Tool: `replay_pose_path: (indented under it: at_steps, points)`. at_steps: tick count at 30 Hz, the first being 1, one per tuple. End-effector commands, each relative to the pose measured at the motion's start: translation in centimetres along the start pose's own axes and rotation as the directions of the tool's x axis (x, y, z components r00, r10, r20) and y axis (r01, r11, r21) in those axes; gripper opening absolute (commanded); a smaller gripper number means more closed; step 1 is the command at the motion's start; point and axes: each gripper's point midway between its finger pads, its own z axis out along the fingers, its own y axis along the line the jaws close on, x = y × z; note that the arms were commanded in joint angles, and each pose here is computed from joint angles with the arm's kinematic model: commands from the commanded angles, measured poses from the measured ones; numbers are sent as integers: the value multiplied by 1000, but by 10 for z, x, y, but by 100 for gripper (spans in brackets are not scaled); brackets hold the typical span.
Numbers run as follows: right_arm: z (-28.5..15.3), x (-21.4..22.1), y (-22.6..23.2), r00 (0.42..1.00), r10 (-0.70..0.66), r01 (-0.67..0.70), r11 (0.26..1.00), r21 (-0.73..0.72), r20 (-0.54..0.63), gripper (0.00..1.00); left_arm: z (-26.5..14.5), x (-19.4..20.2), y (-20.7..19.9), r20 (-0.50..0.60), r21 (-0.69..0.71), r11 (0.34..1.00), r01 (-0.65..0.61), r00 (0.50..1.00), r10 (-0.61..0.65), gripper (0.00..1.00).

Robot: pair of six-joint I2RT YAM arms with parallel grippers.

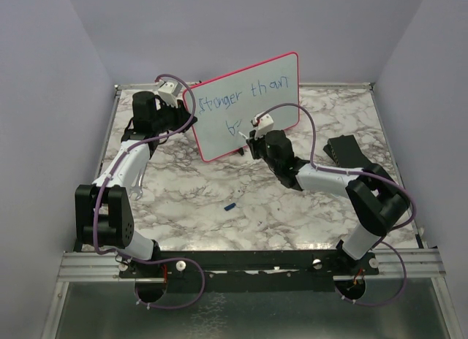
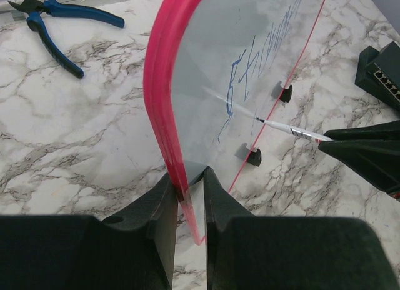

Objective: Write a sentence on the whiteboard

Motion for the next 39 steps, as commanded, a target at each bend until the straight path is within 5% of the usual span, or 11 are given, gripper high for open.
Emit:
replay_pose_path:
  at_steps: [1, 7, 13, 39]
  points:
    - [-1, 13, -12, 1000, 8, -5, 997, 77, -30, 1, -3, 6, -1, -14, -14, 999, -38, 999, 37, 5]
    - [0, 1, -19, 1000, 9, -8, 993, 119, -6, 1, -3, 5, -1, -12, -14, 999, -39, 999, 39, 5]
    - [-1, -11, -1, 999, 11, -12, 1000, 12, 35, 1, -3, 5, -1, -12, -15, 999, -39, 999, 39, 5]
    - [2, -10, -27, 1000, 9, -10, 989, 145, 5, 1, -5, 3, -3, -6, -14, 999, -43, 999, 43, 5]
